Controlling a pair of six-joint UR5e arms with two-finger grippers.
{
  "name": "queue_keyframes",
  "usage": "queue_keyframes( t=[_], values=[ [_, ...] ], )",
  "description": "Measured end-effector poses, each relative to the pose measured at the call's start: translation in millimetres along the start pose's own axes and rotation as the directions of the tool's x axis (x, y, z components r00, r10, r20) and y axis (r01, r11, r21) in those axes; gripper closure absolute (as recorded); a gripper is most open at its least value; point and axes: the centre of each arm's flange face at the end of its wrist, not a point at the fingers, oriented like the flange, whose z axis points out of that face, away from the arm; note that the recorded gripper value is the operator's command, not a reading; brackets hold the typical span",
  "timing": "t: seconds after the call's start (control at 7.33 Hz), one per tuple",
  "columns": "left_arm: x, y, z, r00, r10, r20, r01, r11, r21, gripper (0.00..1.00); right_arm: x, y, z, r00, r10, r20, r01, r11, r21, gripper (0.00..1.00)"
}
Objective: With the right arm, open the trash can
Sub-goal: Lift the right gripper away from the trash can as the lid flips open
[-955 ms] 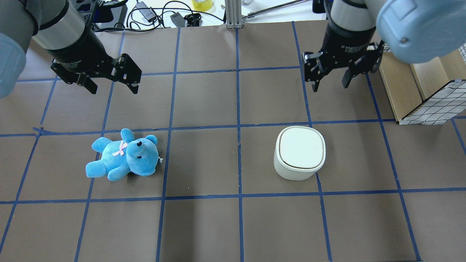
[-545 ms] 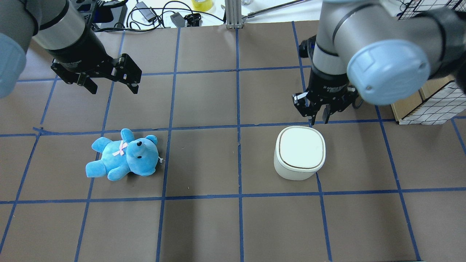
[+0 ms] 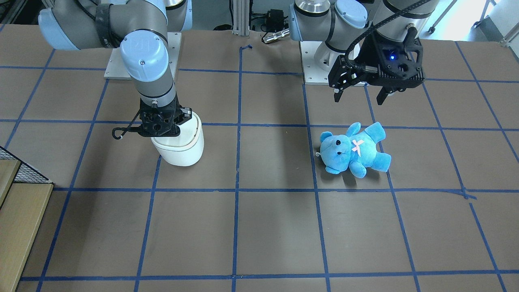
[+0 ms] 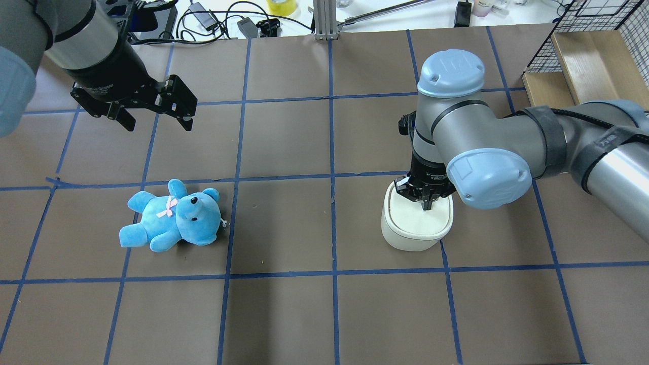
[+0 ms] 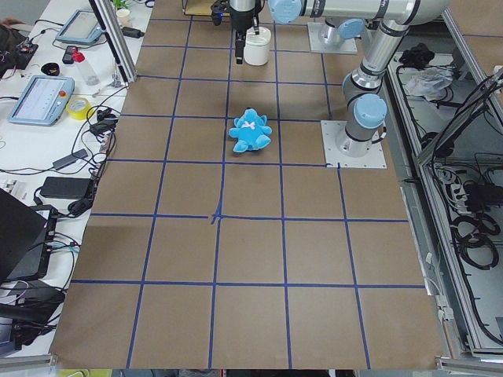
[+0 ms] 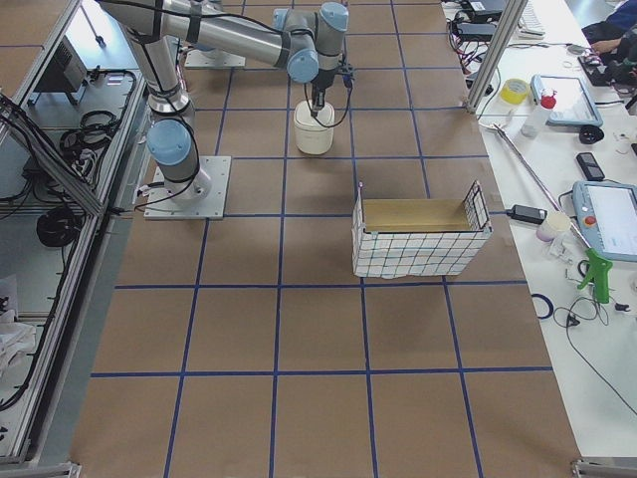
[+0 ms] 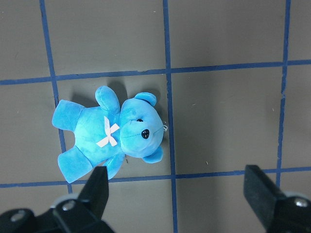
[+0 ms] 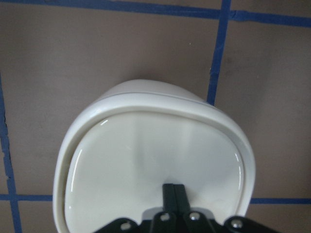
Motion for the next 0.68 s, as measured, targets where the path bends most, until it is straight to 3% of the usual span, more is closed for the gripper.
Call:
queue_keyframes(
  t=[0.27,0.68],
  values=[
    [0,0,0,1.000,0.000,0.000,0.000,1.000,0.000,0.00,7,10,-60,1.000,0.014,0.005,-0.014,0.997,0.075,0.00],
    [0,0,0,1.000,0.000,0.000,0.000,1.000,0.000,0.00,35,-1,-190,0.999,0.043,0.011,-0.044,0.985,0.166,0.00]
  ],
)
